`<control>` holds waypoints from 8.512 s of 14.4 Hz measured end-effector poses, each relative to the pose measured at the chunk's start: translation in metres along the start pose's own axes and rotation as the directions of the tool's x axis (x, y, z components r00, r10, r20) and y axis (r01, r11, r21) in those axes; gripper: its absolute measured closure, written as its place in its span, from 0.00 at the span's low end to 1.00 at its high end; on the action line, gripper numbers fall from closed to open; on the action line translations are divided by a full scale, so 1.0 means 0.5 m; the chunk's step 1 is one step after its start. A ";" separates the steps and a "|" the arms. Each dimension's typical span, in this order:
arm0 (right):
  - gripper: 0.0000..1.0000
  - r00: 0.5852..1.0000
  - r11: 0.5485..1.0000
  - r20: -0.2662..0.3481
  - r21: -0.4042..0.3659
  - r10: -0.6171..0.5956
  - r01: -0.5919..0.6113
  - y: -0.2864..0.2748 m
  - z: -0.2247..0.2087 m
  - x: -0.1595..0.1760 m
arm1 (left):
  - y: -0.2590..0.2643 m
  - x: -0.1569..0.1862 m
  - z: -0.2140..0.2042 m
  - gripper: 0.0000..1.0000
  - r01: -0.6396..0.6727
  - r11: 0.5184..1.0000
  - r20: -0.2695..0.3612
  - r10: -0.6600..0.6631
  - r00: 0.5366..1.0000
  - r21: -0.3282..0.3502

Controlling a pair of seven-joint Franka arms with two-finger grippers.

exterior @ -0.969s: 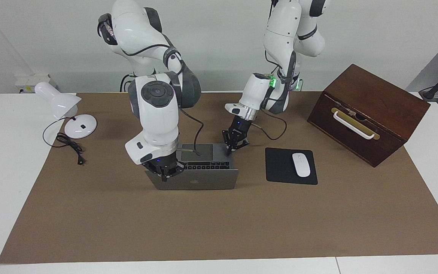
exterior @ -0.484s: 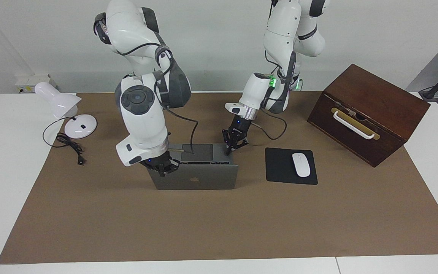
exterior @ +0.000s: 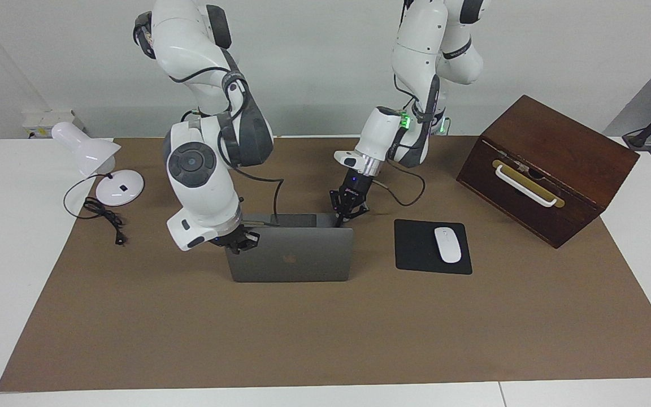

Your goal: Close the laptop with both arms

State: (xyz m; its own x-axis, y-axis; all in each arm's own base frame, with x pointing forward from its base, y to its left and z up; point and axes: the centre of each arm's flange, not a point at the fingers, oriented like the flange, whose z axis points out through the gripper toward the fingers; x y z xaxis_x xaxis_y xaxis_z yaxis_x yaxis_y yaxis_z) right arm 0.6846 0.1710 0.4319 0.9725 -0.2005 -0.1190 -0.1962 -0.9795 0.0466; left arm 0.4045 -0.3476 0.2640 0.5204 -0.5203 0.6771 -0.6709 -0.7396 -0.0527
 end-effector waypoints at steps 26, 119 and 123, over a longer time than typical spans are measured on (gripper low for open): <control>0.99 0.999 0.990 0.020 0.136 -0.049 0.046 -0.045 0.129 -0.021 | 0.003 -0.006 -0.004 0.99 -0.002 1.000 -0.005 0.002 1.000 -0.001; 0.00 0.949 0.968 -0.195 -0.010 -0.249 0.252 0.366 -0.367 -0.241 | -0.482 0.213 -0.503 0.00 0.380 0.902 0.551 -0.426 0.718 0.203; 0.00 0.949 0.968 -0.194 -0.010 -0.248 0.251 0.367 -0.367 -0.241 | -0.601 0.232 -0.609 0.00 0.465 0.838 0.469 -0.545 0.694 0.286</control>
State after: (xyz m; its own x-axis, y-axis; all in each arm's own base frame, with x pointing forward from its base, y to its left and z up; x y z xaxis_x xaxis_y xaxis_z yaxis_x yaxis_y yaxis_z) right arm 0.5546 0.0195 0.6366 0.9961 0.0566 0.0681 0.0551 -0.9982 0.0248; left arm 0.5053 -0.0556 0.5818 0.9753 -0.1583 0.1544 -0.1692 -0.9837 0.0603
